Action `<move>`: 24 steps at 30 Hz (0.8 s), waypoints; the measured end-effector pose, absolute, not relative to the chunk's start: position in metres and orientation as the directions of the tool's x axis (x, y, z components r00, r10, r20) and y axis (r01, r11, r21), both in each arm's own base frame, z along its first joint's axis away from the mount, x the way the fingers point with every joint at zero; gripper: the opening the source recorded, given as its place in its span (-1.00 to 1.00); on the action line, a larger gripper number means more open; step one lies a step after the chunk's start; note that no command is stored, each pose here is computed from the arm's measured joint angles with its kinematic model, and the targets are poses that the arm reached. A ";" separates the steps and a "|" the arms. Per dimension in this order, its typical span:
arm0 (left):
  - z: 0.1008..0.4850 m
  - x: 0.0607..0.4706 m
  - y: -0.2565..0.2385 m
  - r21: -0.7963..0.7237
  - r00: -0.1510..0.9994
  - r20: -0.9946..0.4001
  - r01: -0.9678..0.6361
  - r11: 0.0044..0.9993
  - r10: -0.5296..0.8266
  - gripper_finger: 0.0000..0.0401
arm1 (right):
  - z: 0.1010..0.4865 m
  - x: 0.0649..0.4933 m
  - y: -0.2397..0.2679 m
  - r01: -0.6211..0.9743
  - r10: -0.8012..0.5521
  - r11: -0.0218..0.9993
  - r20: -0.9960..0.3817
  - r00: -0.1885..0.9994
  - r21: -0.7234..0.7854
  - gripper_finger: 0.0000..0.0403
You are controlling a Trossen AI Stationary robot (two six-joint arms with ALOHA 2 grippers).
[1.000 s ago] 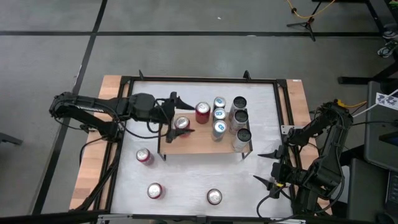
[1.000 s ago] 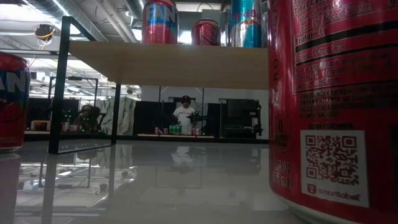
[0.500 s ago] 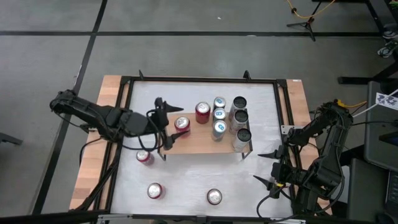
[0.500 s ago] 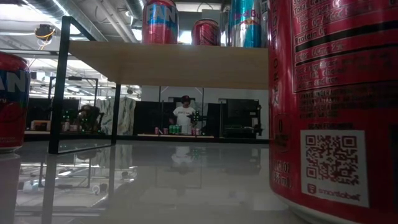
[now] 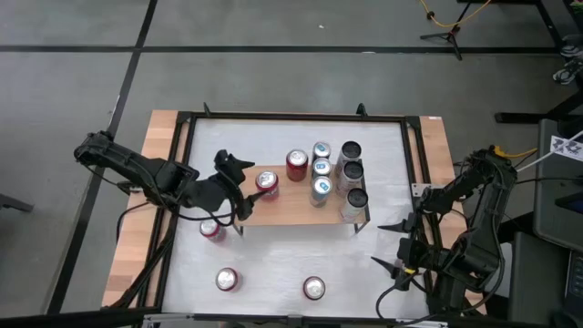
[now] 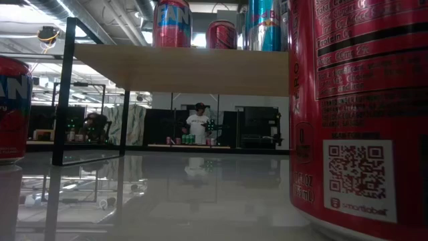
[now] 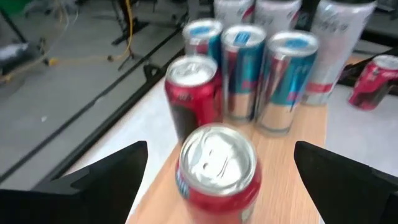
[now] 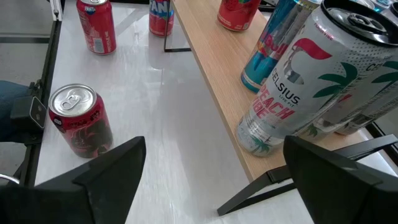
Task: Place canned beverage on shelf
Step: Put the top right red soda can on the shelf
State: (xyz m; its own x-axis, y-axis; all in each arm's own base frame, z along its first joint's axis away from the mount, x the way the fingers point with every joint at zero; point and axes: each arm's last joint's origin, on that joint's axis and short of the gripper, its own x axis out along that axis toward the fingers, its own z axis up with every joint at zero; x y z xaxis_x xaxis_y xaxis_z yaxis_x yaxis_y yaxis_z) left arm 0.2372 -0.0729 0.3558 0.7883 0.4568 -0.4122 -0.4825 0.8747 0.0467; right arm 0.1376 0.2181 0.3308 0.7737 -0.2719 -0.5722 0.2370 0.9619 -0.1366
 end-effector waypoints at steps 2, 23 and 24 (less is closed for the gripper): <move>0.353 0.235 -0.072 0.028 0.774 -0.432 -0.501 0.865 0.462 0.99 | 0.331 0.138 0.218 0.237 -0.272 0.962 -0.572 0.774 -0.137 0.84; 0.304 0.268 -0.084 0.132 0.677 -0.498 -0.558 0.819 0.542 0.99 | 0.331 0.138 0.218 0.237 -0.272 0.962 -0.573 0.774 -0.137 0.84; 0.302 0.270 -0.084 0.138 0.673 -0.501 -0.559 0.818 0.545 0.99 | 0.331 0.138 0.218 0.237 -0.272 0.962 -0.572 0.774 -0.137 0.84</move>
